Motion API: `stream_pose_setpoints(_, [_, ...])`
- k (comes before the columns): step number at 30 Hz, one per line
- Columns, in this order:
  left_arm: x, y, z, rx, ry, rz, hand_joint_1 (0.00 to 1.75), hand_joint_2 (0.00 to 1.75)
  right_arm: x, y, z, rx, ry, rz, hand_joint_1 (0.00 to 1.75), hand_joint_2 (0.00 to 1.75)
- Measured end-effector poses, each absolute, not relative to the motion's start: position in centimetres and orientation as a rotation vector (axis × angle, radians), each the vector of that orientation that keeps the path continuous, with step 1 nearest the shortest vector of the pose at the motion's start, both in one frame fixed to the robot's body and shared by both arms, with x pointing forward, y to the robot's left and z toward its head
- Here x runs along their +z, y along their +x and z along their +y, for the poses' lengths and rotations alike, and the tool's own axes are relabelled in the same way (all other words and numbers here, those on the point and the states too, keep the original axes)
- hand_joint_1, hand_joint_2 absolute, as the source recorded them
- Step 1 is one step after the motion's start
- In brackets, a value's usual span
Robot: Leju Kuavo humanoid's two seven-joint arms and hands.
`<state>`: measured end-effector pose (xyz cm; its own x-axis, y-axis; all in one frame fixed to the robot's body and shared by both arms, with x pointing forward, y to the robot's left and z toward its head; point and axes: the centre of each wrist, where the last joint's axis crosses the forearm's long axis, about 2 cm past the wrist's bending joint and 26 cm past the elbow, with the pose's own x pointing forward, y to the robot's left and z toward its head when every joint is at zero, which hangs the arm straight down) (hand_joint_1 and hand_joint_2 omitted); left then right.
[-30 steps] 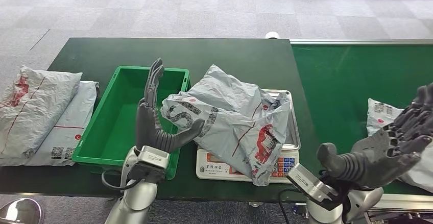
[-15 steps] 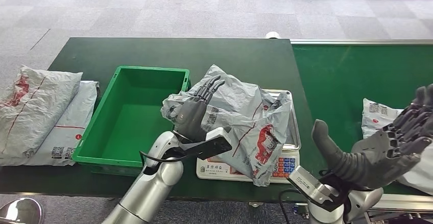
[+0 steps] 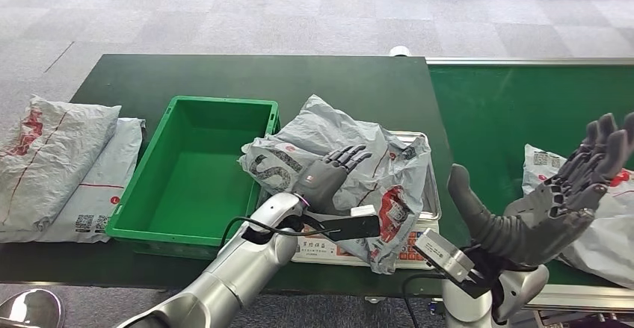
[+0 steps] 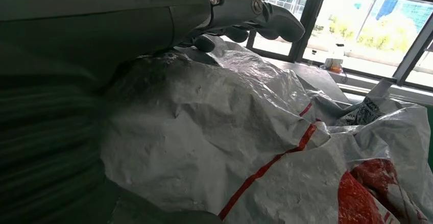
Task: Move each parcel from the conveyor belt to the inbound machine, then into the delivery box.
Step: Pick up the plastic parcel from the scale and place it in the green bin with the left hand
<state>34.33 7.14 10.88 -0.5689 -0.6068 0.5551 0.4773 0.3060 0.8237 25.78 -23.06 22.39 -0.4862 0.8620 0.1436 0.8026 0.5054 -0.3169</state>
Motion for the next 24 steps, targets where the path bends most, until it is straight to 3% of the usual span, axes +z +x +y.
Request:
stream_pose_setpoints(11, [10.5, 34.28, 7.03, -1.458, 0.11, -1.6, 0.0, 1.75, 22.41, 25.78, -23.02, 0.301, -1.403, -2.469, 0.0, 1.75])
stream_pose_setpoints(12, [10.49, 34.29, 7.04, -1.459, 0.109, -1.598, 0.17, 1.75, 22.41, 25.78, -23.02, 0.301, -1.402, -2.469, 0.0, 1.75])
stream_pose_setpoints(15, [10.49, 34.35, 7.05, -1.471, 0.109, -1.591, 1.47, 1.75, 22.41, 25.78, -23.02, 0.3, -1.402, -2.469, 0.0, 1.75])
stream_pose_setpoints(16, [10.5, 34.36, 7.03, -1.481, 0.108, -1.588, 1.75, 1.75, 22.41, 25.78, -23.02, 0.3, -1.402, -2.469, 0.0, 1.75])
stream_pose_setpoints(24, [10.63, 34.48, 6.83, -1.517, 0.086, -1.588, 1.75, 1.75, 22.4, 25.77, -23.01, 0.299, -1.405, -2.457, 0.0, 1.75])
